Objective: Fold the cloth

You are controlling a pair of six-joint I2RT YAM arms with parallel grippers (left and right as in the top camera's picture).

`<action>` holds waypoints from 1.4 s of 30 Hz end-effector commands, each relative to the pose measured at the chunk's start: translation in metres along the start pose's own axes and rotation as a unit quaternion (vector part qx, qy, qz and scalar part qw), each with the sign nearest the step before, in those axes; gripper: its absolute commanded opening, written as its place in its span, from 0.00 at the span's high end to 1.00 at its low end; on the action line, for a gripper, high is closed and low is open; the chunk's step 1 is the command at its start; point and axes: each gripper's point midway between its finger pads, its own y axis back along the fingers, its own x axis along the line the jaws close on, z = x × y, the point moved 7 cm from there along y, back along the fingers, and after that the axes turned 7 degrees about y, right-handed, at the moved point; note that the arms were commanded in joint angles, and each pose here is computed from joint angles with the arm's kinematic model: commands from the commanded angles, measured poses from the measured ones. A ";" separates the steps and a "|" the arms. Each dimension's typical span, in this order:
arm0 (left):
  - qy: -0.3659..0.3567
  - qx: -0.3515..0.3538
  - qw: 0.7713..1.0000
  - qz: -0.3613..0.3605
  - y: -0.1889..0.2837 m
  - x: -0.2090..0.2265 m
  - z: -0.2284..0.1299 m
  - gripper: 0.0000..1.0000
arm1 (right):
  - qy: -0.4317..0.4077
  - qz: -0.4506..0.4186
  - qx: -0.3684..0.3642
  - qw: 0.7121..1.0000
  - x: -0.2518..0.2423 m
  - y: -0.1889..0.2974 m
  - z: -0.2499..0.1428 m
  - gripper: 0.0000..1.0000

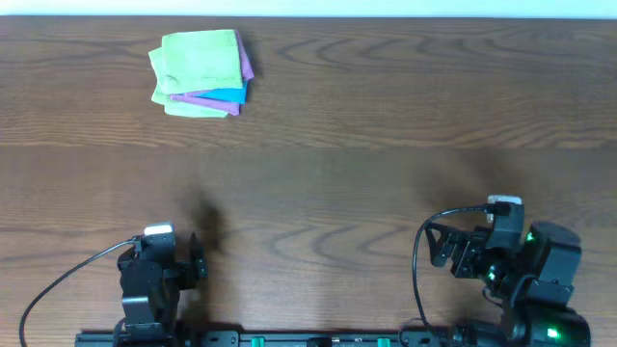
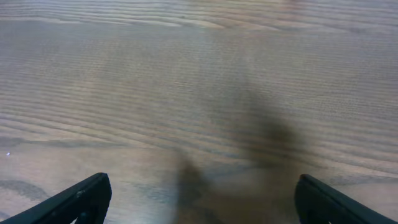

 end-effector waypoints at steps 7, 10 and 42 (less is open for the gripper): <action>0.008 0.004 1.000 0.006 -0.001 0.001 -0.003 0.05 | -0.004 0.002 -0.001 1.000 0.000 0.000 -0.001 0.01; 0.008 0.004 1.000 0.006 -0.001 0.001 -0.003 0.05 | -0.005 0.002 -0.001 1.000 0.000 0.000 -0.001 0.01; 0.008 0.004 1.000 0.006 -0.001 0.001 -0.003 0.05 | 0.179 -0.093 -0.147 0.968 -0.024 -0.046 -0.052 0.01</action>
